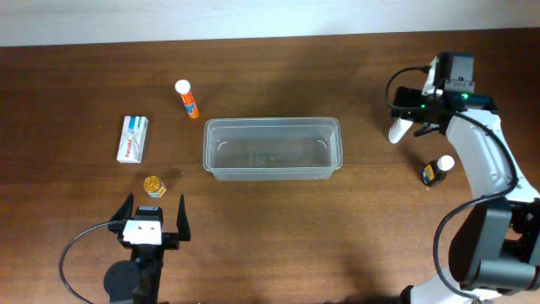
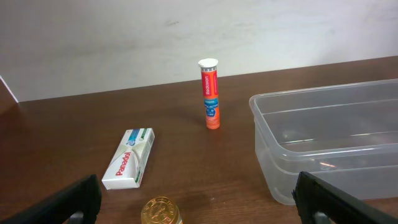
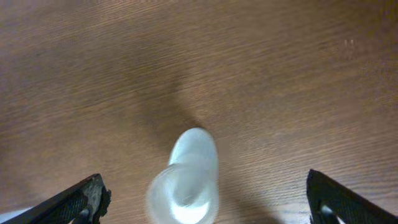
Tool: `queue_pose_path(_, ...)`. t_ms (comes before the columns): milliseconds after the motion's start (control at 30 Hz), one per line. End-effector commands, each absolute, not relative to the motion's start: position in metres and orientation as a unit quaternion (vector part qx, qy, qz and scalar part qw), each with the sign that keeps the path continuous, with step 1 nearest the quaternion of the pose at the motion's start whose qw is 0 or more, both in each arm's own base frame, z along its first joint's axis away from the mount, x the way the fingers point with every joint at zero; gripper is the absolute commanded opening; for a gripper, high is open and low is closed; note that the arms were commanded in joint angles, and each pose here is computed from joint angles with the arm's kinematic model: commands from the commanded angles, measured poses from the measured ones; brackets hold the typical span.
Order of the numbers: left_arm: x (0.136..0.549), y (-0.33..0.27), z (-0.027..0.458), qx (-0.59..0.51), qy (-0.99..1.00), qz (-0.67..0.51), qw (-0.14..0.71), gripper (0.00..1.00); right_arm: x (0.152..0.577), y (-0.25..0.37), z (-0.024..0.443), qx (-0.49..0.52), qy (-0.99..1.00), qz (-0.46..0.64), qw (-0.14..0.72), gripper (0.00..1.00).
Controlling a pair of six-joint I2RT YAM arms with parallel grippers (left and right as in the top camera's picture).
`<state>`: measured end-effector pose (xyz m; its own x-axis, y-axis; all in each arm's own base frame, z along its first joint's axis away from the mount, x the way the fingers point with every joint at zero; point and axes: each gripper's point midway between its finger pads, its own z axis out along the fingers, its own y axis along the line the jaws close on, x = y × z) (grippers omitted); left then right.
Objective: Pack container
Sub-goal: 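Move right gripper to the white spray bottle and grasp it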
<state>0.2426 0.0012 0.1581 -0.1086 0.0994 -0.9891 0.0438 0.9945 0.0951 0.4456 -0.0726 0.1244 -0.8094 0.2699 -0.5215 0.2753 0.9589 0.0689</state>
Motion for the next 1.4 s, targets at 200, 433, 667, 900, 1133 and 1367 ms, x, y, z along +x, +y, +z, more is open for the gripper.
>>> queue_pose_path(200, 0.243, 0.000, 0.157, 0.049, 0.743, 0.016, 0.668, 0.99, 0.464, -0.069, 0.110, 0.141, 0.950, 0.032, 0.278, 0.80)
queue_pose_path(433, 0.243, 0.000, 0.157, 0.049, 0.743, 0.016, 0.668, 0.99, 0.463, -0.068, 0.104, 0.139, 0.952, 0.035, 0.271, 0.58)
queue_pose_path(667, 0.243, 0.000, 0.157, 0.049, 0.743, 0.016, 0.668, 0.99, 0.462, -0.067, 0.103, 0.138, 0.953, 0.036, 0.267, 0.37)
queue_pose_path(900, 0.243, 0.000, 0.157, 0.049, 0.743, 0.016, 0.668, 0.99, 0.460, -0.066, 0.102, 0.125, 0.956, 0.033, 0.263, 0.23)
queue_pose_path(1133, 0.243, 0.000, 0.157, 0.049, 0.743, 0.016, 0.668, 0.99, 0.459, -0.066, 0.113, 0.125, 0.956, 0.033, 0.265, 0.16)
queue_pose_path(1367, 0.243, 0.000, 0.157, 0.049, 0.743, 0.016, 0.668, 1.00, 0.463, -0.067, 0.150, 0.123, 0.956, 0.032, 0.266, 0.14)
